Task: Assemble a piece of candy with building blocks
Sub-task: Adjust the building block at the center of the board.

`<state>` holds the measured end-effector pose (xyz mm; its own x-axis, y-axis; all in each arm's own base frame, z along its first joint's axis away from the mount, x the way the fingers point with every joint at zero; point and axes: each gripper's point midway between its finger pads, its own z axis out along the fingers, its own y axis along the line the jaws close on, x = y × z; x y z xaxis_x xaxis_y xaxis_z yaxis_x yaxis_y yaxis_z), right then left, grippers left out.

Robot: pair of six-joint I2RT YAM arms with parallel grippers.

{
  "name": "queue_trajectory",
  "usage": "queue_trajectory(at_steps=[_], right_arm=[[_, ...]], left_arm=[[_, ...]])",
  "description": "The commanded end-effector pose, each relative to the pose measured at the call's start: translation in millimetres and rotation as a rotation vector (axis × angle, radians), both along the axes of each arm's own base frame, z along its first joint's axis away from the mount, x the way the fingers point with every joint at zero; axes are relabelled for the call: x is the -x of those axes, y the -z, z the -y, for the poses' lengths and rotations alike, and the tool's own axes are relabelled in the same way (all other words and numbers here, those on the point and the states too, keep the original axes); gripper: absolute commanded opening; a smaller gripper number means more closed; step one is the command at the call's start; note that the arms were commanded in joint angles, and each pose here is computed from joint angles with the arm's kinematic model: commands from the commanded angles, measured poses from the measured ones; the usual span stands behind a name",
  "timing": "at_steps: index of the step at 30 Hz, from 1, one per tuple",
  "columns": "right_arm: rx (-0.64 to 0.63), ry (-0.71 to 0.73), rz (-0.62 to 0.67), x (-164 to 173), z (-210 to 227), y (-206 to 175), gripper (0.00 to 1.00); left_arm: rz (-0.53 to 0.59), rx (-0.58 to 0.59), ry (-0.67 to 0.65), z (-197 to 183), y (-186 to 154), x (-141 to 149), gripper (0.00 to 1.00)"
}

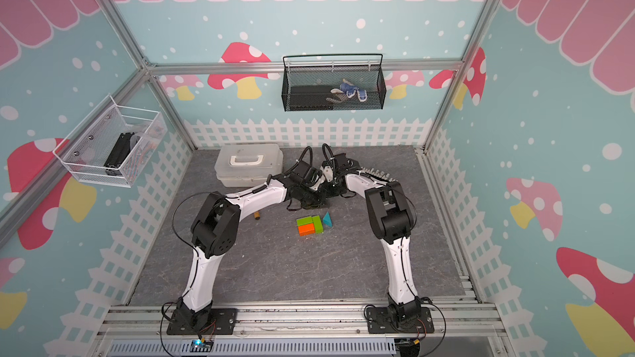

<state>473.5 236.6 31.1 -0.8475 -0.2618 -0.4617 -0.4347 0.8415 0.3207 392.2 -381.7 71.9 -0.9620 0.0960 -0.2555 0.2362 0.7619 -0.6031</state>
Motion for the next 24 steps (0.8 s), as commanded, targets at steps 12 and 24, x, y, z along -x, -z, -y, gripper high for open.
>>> queue_trajectory(at_steps=[12, 24], right_arm=[[0.024, -0.022, 0.012, 16, 7, -13, 0.05], [0.042, -0.018, -0.007, 22, 11, -8, 0.05]], left_arm=[[0.006, -0.176, -0.106, -54, 27, -19, 0.05], [0.047, -0.087, -0.042, -39, -5, -10, 0.06]])
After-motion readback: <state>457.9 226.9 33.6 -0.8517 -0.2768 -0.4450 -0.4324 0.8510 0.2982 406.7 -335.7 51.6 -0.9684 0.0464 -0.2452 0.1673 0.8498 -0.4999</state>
